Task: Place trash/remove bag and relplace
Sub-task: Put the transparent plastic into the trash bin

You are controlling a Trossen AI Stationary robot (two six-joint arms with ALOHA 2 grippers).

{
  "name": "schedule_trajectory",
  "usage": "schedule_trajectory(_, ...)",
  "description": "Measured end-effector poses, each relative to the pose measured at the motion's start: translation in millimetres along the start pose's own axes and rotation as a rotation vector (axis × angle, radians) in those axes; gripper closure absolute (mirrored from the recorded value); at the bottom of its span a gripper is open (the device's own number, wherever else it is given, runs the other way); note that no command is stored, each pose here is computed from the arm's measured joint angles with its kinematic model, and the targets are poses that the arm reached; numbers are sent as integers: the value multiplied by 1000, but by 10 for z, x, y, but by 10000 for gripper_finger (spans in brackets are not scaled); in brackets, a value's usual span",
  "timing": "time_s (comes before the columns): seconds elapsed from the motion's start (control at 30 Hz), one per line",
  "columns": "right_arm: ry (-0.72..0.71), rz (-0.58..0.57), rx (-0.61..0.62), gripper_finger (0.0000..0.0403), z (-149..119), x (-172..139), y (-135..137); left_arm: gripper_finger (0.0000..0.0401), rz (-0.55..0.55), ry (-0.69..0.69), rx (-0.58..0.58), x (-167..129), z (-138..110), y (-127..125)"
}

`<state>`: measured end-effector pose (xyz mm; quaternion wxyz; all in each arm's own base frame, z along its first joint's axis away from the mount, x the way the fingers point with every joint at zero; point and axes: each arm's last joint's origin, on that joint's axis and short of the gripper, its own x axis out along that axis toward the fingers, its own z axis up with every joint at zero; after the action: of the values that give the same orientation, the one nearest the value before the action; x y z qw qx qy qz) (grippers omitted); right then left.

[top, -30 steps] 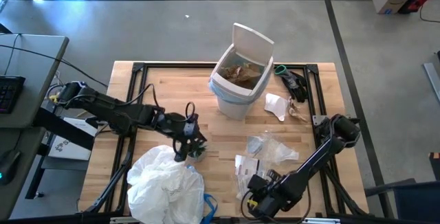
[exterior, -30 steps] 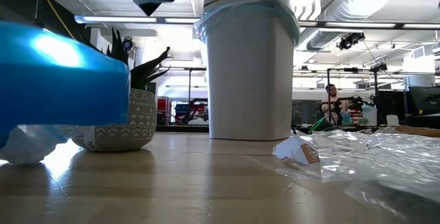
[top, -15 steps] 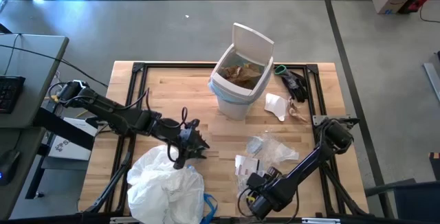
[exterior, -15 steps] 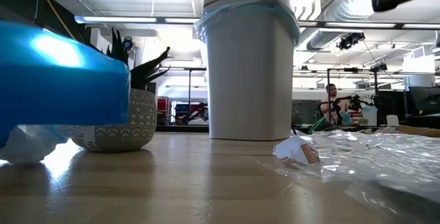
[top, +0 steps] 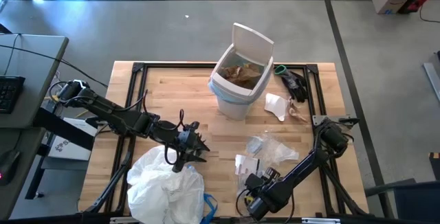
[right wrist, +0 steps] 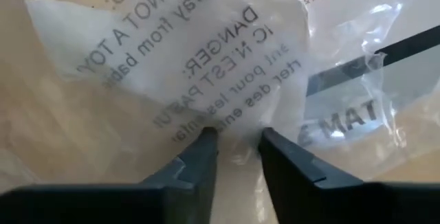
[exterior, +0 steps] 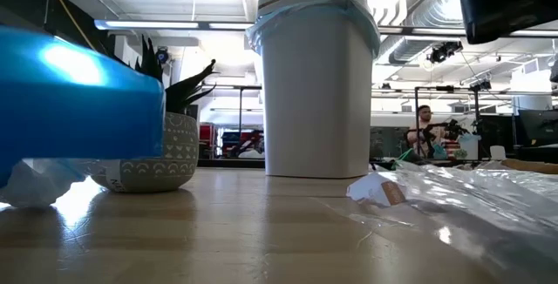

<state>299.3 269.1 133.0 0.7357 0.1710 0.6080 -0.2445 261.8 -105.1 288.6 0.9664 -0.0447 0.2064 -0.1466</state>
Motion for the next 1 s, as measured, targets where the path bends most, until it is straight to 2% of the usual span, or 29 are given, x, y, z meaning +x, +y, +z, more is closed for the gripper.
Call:
schedule_trajectory(0.27,4,18,-31,398,107,-49,39,231,10,-3,0,0,2,2)
schedule_trajectory(0.47,1,22,-62,402,240,-199,73,231,10,-3,0,0,2,2)
schedule_trajectory(0.77,-45,-28,-118,403,458,-604,71,231,10,-3,0,0,1,2)
schedule_trajectory(1.0,1,25,-102,386,472,-639,105,231,7,-2,1,-1,-1,-10)
